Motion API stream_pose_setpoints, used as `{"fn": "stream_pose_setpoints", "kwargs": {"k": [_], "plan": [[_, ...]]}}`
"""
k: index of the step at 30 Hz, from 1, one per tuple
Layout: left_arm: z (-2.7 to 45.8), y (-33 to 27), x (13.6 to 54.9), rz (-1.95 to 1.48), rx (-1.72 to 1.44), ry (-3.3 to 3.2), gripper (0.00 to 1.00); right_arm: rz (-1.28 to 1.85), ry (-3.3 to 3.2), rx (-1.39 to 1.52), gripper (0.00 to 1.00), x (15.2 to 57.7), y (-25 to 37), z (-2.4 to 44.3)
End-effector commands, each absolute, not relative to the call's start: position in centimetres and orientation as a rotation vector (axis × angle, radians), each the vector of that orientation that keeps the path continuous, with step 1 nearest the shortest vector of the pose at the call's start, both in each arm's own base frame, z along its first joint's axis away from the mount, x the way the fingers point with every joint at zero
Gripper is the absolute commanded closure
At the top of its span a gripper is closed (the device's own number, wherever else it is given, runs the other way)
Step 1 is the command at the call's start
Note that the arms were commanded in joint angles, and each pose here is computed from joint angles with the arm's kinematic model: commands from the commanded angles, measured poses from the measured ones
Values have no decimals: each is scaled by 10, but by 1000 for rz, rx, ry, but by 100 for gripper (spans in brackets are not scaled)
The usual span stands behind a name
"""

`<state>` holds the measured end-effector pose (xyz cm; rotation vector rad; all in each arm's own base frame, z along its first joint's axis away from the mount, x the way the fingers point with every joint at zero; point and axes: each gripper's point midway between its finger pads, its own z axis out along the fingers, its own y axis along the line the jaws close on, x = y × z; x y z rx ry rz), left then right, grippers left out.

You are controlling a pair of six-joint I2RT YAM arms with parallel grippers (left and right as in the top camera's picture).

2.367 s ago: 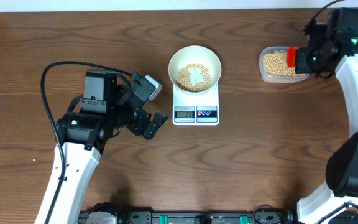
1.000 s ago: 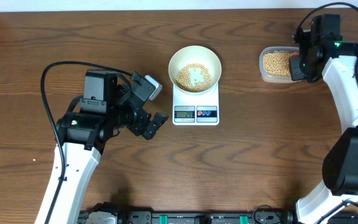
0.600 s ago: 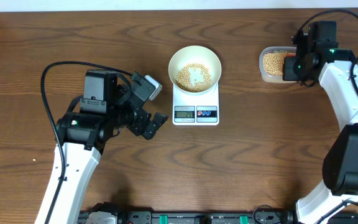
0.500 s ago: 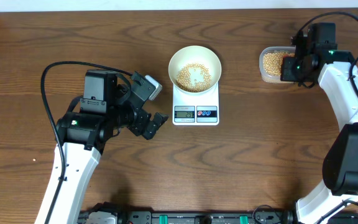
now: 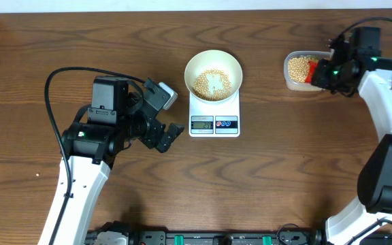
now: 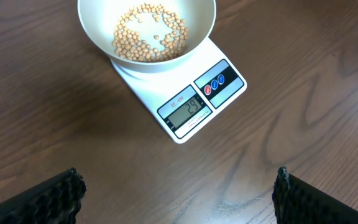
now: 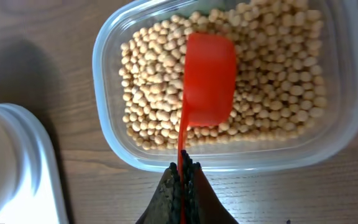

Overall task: Scoop item into bowl and weigh 50g on scale
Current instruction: 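Scoop soybeans and lift the red scoop out of the tub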

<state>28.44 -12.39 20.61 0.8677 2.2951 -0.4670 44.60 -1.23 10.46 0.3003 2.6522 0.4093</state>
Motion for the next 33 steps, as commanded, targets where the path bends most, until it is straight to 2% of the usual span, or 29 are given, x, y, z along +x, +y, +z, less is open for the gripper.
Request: {"fn": "stream_pose_setpoints", "kwargs": {"k": [1, 33], "plan": [[214, -124, 289, -447, 887, 2269, 1, 605, 2616, 333, 99, 444, -9, 110], [214, -124, 289, -447, 887, 2269, 1, 925, 2440, 337, 99, 429, -56, 139]]}}
